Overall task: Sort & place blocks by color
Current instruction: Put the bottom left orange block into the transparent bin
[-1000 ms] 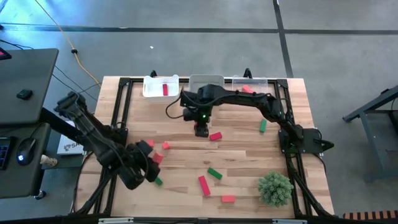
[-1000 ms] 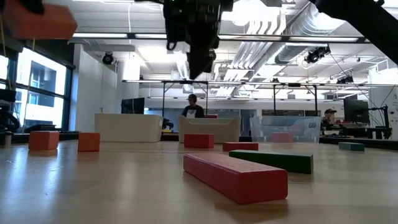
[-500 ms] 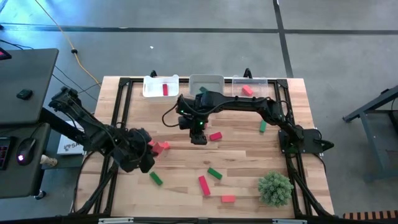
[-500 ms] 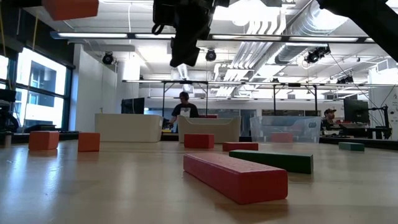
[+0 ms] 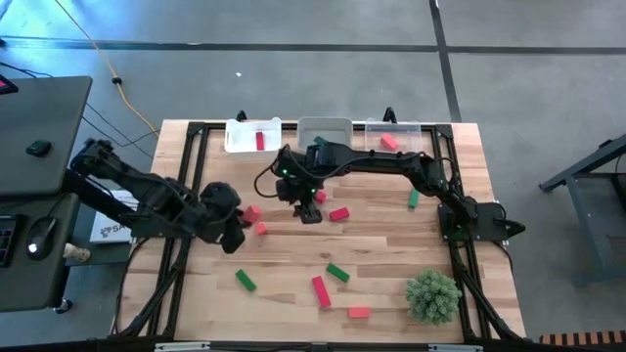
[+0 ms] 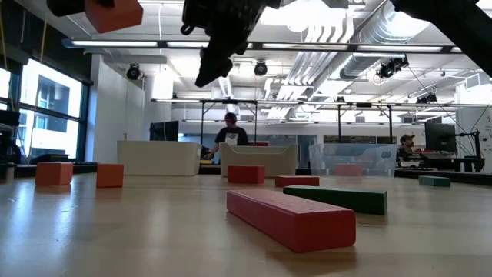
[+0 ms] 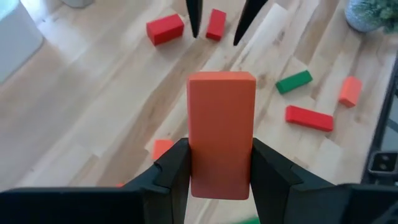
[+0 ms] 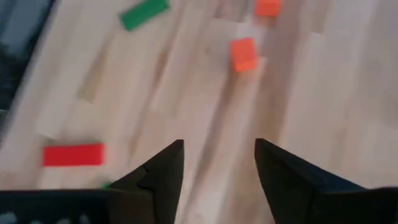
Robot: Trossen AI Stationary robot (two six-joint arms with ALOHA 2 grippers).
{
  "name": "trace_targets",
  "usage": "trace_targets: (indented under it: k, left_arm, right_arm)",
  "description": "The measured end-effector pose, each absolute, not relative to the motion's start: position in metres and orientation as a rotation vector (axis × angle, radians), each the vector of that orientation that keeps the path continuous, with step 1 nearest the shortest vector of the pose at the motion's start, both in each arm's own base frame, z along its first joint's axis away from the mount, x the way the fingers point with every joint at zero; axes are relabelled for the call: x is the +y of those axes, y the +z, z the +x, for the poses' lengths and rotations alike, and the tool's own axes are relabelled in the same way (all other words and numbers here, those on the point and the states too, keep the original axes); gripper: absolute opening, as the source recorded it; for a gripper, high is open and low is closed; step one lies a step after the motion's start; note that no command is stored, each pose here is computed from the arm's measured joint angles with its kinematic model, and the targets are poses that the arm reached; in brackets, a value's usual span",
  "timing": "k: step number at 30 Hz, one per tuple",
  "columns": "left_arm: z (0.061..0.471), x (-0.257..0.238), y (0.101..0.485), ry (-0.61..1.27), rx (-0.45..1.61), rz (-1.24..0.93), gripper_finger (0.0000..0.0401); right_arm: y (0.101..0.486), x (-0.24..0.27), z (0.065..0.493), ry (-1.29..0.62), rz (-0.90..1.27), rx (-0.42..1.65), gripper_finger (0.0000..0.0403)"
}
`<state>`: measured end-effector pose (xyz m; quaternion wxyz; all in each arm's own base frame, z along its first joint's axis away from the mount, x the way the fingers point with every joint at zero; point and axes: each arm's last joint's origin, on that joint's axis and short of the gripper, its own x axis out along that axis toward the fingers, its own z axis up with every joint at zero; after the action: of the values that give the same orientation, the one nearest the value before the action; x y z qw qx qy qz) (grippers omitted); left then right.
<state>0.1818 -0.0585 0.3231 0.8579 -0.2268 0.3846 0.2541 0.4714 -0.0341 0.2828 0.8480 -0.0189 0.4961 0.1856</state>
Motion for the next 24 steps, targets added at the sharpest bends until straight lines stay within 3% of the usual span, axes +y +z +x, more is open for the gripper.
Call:
trace_targets:
  k: [4,12,24]
  left_arm:
    - [0.183,-0.048,0.325,0.537,0.819,-0.470,0.0113]
    - [0.186,-0.031,0.325,0.569,0.828,-0.431,0.0113]
    - [0.195,-0.004,0.330,0.564,0.804,-0.275,0.0113]
  right_arm:
    - [0.296,-0.041,0.471,0.401,-0.132,1.001,0.0211]
    - [0.334,-0.055,0.462,0.424,-0.241,0.844,0.0216]
    - [0.346,-0.066,0.458,0.465,-0.271,0.762,0.0216]
